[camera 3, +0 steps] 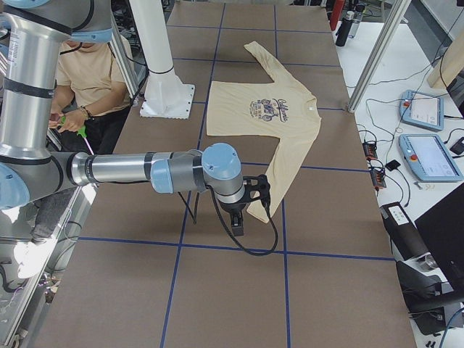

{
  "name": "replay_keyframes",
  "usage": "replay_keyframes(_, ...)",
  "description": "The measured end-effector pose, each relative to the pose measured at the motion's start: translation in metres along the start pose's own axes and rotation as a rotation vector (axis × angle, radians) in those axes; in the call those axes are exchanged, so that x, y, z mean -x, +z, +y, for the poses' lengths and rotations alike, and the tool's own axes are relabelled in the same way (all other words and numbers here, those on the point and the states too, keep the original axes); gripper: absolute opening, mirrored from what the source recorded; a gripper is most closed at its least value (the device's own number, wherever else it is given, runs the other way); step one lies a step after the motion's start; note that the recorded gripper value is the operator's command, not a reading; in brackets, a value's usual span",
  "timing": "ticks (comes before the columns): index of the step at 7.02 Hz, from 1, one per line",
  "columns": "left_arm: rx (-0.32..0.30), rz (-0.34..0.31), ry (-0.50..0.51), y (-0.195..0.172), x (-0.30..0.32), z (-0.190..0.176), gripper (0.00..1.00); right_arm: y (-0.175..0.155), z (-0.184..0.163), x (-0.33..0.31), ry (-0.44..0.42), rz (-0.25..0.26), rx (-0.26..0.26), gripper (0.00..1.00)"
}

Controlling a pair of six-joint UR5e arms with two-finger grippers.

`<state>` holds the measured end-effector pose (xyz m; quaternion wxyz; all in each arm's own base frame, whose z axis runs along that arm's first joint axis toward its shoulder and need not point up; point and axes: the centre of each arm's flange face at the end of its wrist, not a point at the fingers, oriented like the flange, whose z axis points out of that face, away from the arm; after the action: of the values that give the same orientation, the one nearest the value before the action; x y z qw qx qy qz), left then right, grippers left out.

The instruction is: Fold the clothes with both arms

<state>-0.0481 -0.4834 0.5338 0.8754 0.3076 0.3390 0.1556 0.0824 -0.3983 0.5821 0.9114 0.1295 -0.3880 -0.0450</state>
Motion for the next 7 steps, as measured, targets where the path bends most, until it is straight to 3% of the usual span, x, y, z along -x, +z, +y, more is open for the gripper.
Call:
replay_keyframes(2,-0.053,-0.013,0.045,0.01,0.012,-0.052,1.0,0.003,-0.011,-0.004,-0.033,-0.001,-0.042,1.0)
replay_keyframes(4,-0.076,-0.013,0.068,0.014,0.016,-0.07,1.0,0.009,-0.018,0.001,-0.074,-0.004,-0.075,1.0)
replay_keyframes(7,-0.096,-0.012,0.089,0.013,0.013,-0.075,1.0,0.067,-0.03,0.048,0.006,-0.057,-0.059,0.99)
